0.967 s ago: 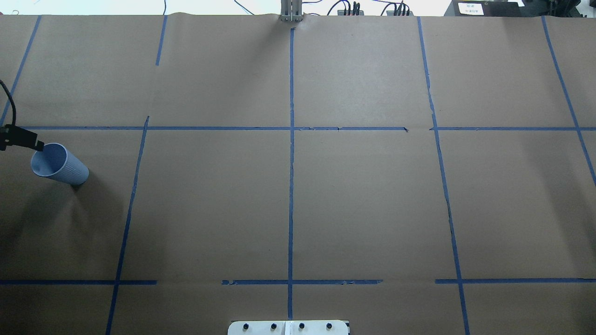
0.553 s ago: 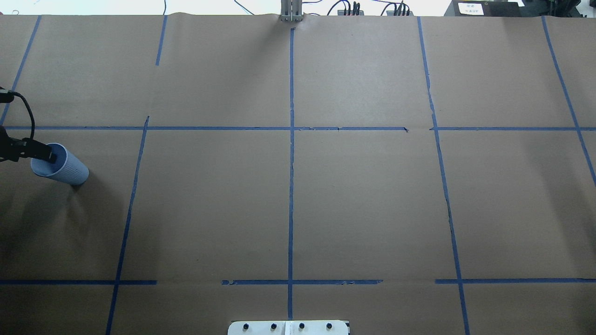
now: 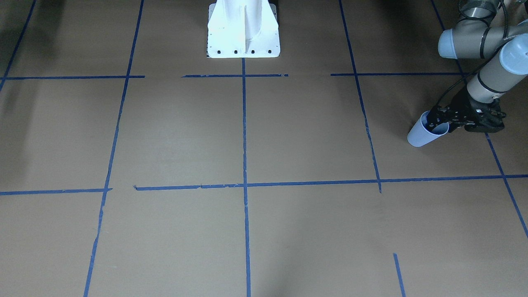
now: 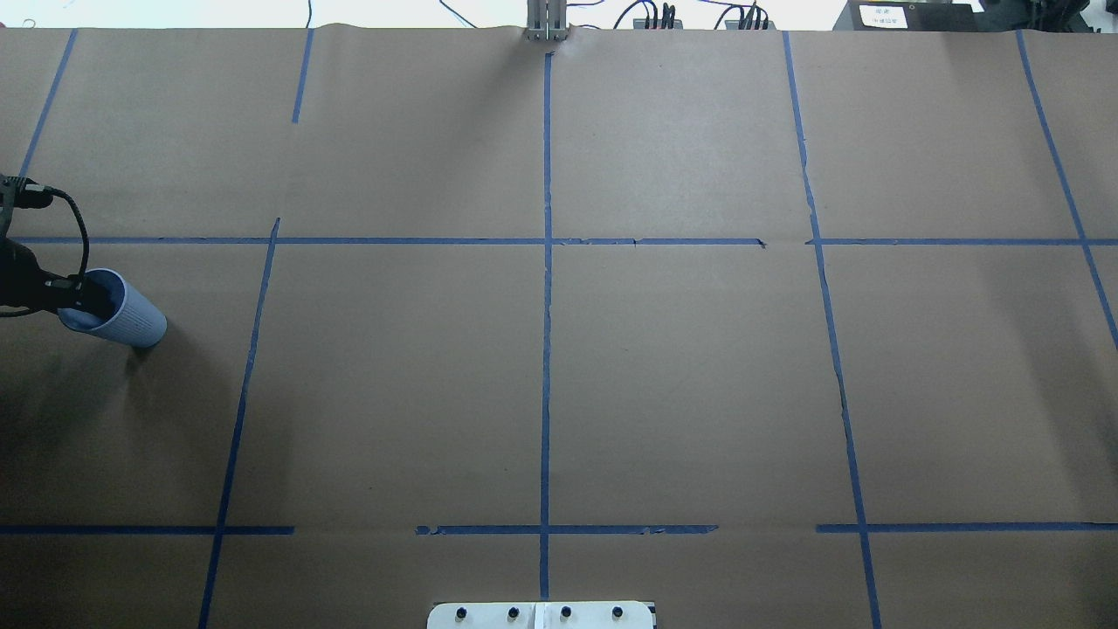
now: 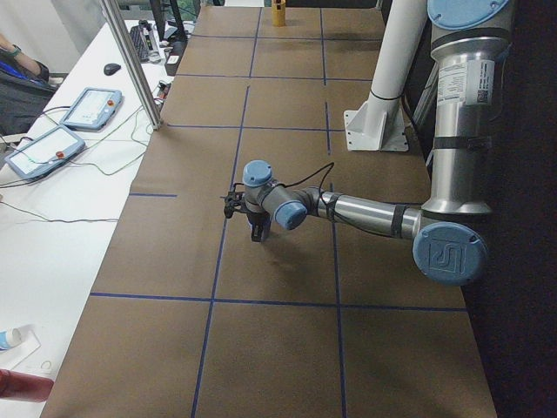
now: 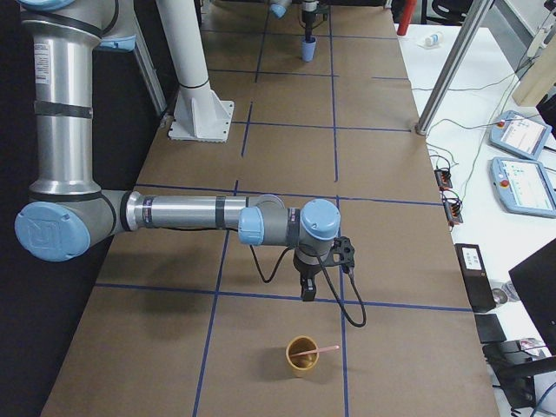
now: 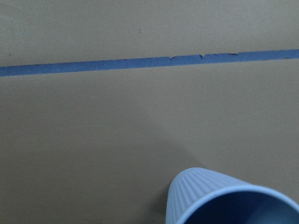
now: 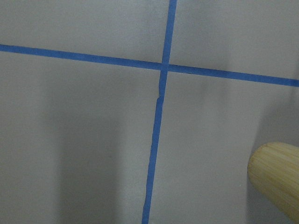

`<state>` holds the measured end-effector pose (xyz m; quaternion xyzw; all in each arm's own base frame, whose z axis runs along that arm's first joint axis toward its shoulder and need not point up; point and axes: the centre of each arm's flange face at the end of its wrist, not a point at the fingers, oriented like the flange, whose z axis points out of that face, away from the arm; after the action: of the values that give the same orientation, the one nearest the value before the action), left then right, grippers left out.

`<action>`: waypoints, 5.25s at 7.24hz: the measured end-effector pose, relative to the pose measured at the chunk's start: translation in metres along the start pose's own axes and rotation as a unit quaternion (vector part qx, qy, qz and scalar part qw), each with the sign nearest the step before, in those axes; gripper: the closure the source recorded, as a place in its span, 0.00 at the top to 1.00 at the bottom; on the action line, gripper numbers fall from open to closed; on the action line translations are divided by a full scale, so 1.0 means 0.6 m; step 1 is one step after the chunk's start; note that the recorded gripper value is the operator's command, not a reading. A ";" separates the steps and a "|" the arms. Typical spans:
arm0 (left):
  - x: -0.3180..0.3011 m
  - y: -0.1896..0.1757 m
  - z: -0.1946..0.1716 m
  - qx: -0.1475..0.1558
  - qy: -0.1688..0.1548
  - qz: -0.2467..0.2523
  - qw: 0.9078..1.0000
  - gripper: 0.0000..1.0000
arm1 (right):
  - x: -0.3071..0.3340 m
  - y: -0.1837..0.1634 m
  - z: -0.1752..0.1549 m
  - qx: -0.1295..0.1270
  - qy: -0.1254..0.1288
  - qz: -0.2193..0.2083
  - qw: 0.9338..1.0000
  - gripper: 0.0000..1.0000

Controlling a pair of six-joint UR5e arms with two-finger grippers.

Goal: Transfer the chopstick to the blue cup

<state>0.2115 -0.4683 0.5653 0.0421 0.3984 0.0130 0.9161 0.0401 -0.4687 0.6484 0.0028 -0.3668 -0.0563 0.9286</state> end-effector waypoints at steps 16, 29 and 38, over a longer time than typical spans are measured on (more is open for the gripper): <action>0.904 -0.050 -0.046 -0.007 0.057 -0.119 0.991 0.01 | -0.001 0.000 0.001 0.000 -0.001 -0.001 1.000 1.00; 0.845 -0.065 -0.099 -0.011 0.033 -0.084 0.996 1.00 | -0.002 -0.001 0.000 0.000 -0.001 -0.002 1.000 1.00; -0.013 -0.122 -0.268 -0.023 -0.022 0.117 0.993 1.00 | 0.008 0.002 -0.020 0.015 -0.002 -0.008 1.000 1.00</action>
<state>0.0881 -0.5312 0.4555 0.0674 0.3700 0.1281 0.9177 0.0522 -0.4685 0.6429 0.0200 -0.3699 -0.0584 0.9270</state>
